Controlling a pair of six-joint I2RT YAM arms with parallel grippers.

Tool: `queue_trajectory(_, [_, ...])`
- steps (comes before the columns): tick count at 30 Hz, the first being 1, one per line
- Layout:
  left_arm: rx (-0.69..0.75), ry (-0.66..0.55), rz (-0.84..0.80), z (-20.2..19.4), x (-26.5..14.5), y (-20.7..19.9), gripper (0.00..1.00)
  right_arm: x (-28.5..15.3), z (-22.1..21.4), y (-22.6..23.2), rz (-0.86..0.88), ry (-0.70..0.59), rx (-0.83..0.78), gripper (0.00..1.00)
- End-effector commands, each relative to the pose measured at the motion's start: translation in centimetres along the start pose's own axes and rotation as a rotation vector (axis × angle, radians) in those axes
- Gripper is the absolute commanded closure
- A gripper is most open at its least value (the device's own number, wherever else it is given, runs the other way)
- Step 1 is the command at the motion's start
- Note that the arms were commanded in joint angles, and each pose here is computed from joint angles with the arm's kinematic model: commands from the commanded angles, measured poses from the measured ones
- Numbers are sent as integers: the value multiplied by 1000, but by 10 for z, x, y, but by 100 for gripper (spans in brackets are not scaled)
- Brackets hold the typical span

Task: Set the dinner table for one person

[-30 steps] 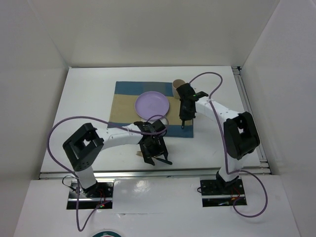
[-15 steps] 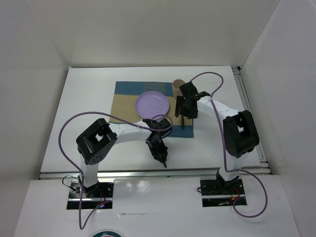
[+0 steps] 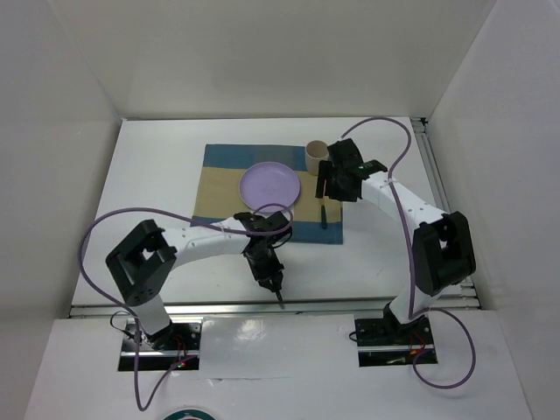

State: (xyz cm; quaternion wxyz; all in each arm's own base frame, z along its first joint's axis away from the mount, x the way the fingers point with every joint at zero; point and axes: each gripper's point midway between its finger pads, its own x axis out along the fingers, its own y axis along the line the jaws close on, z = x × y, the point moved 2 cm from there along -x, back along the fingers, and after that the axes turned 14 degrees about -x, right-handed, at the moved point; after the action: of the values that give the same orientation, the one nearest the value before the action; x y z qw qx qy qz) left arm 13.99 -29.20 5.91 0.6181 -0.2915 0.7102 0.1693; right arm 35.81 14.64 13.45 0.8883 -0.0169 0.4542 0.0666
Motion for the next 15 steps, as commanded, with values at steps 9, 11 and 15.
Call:
queue_trajectory(9, [219, -107, -153, -1, -107, 34, 100, -32, 40, -13, -26, -119, -14, 26])
queue_trajectory(11, [303, -252, -158, 35, -121, 32, 100, -36, 41, -12, -15, -127, -13, 26])
queue_trajectory(15, [349, -470, 4, 101, -147, 31, 100, -36, 35, -12, -5, -125, -23, 26])
